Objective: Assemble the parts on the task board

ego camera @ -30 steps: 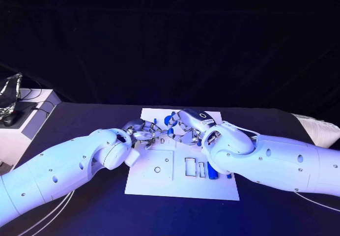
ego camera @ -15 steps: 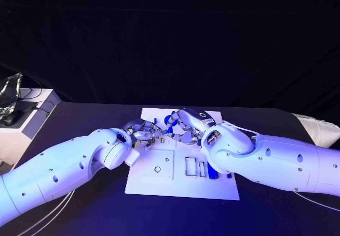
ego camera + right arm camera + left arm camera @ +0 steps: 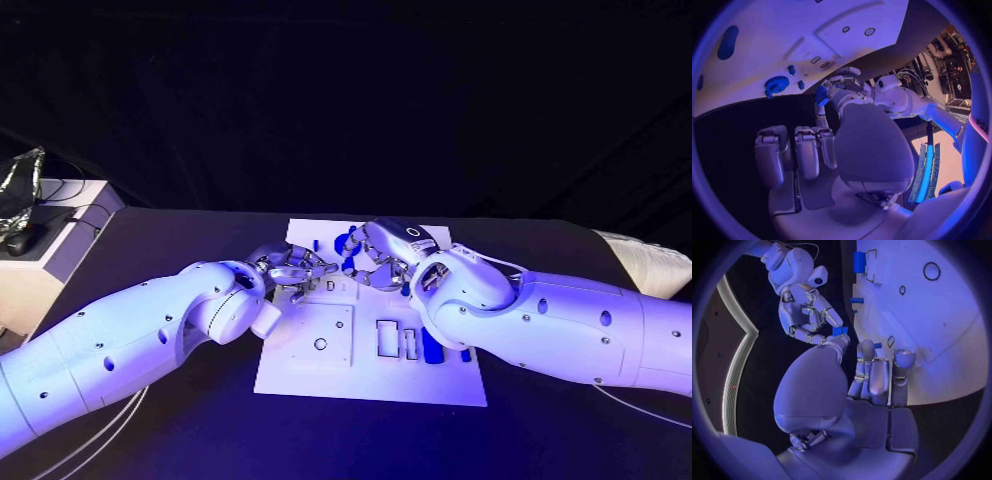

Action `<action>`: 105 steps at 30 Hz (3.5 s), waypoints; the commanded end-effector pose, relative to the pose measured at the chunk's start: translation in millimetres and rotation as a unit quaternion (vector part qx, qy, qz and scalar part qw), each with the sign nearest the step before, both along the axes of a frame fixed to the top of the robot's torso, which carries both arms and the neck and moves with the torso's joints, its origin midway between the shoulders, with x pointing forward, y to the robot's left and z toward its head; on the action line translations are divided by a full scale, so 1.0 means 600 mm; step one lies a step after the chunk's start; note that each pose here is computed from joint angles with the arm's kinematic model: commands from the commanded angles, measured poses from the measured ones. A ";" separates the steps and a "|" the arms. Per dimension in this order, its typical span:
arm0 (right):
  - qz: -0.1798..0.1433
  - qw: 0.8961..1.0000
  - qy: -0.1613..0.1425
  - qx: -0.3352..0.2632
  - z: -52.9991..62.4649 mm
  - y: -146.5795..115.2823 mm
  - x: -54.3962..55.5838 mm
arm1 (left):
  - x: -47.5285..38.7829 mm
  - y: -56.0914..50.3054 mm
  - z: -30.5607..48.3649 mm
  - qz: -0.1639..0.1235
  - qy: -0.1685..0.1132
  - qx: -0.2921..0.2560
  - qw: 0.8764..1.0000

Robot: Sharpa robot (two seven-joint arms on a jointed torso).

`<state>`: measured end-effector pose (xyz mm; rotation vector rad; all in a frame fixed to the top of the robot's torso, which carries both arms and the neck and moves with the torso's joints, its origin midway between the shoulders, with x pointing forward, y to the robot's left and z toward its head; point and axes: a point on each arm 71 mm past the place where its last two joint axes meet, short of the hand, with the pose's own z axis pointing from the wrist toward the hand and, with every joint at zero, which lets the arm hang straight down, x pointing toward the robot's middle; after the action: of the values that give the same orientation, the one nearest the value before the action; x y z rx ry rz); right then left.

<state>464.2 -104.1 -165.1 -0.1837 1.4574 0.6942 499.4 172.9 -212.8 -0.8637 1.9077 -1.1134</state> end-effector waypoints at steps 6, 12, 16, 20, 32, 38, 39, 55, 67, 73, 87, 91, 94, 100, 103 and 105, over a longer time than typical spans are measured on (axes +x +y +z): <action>-0.001 1.000 0.006 -0.018 -0.005 -0.004 0.004 | 0.004 0.029 -0.001 0.019 -0.005 0.007 1.000; -0.008 0.999 0.013 -0.034 -0.015 -0.006 0.013 | 0.005 0.049 0.000 0.031 -0.007 0.011 0.999; -0.016 0.998 0.019 -0.054 -0.025 -0.007 0.023 | 0.003 0.054 0.005 0.032 -0.011 0.005 0.999; -0.020 0.997 0.026 -0.068 -0.034 -0.004 0.031 | 0.001 0.054 0.015 0.026 -0.014 -0.013 0.999; -0.031 0.993 0.037 -0.108 -0.052 0.015 0.041 | 0.002 0.076 0.045 0.037 -0.037 -0.051 0.997; -0.034 0.991 0.037 -0.122 -0.057 0.024 0.038 | 0.002 0.080 0.048 0.041 -0.041 -0.056 0.997; -0.036 0.991 0.037 -0.124 -0.057 0.024 0.038 | 0.002 0.081 0.048 0.041 -0.041 -0.056 0.997; -0.040 0.990 0.017 -0.137 -0.056 0.029 0.029 | 0.004 0.087 0.046 0.045 -0.038 -0.055 0.997; -0.035 0.990 0.019 -0.138 -0.061 0.034 0.025 | 0.004 0.089 0.045 0.044 -0.035 -0.053 0.997; -0.044 0.990 0.030 -0.133 -0.066 0.035 0.025 | 0.004 0.089 0.045 0.044 -0.034 -0.053 0.997; -0.051 0.990 0.036 -0.128 -0.072 0.037 0.023 | 0.004 0.089 0.045 0.044 -0.033 -0.052 0.997; -0.051 0.990 0.036 -0.127 -0.072 0.038 0.023 | 0.004 0.090 0.044 0.044 -0.033 -0.052 0.997; -0.051 0.990 0.035 -0.126 -0.072 0.038 0.024 | 0.004 0.090 0.044 0.044 -0.032 -0.052 0.997; -0.051 0.991 0.032 -0.123 -0.071 0.039 0.024 | 0.004 0.090 0.044 0.043 -0.032 -0.051 0.997; -0.050 0.991 0.031 -0.122 -0.071 0.039 0.025 | 0.004 0.091 0.044 0.043 -0.032 -0.051 0.997; -0.049 0.991 0.031 -0.121 -0.071 0.038 0.025 | 0.004 0.091 0.044 0.043 -0.031 -0.051 0.997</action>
<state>479.4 -81.8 -207.9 -0.2758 1.6041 0.4410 502.3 229.1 -187.2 -0.9522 1.7520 -1.1617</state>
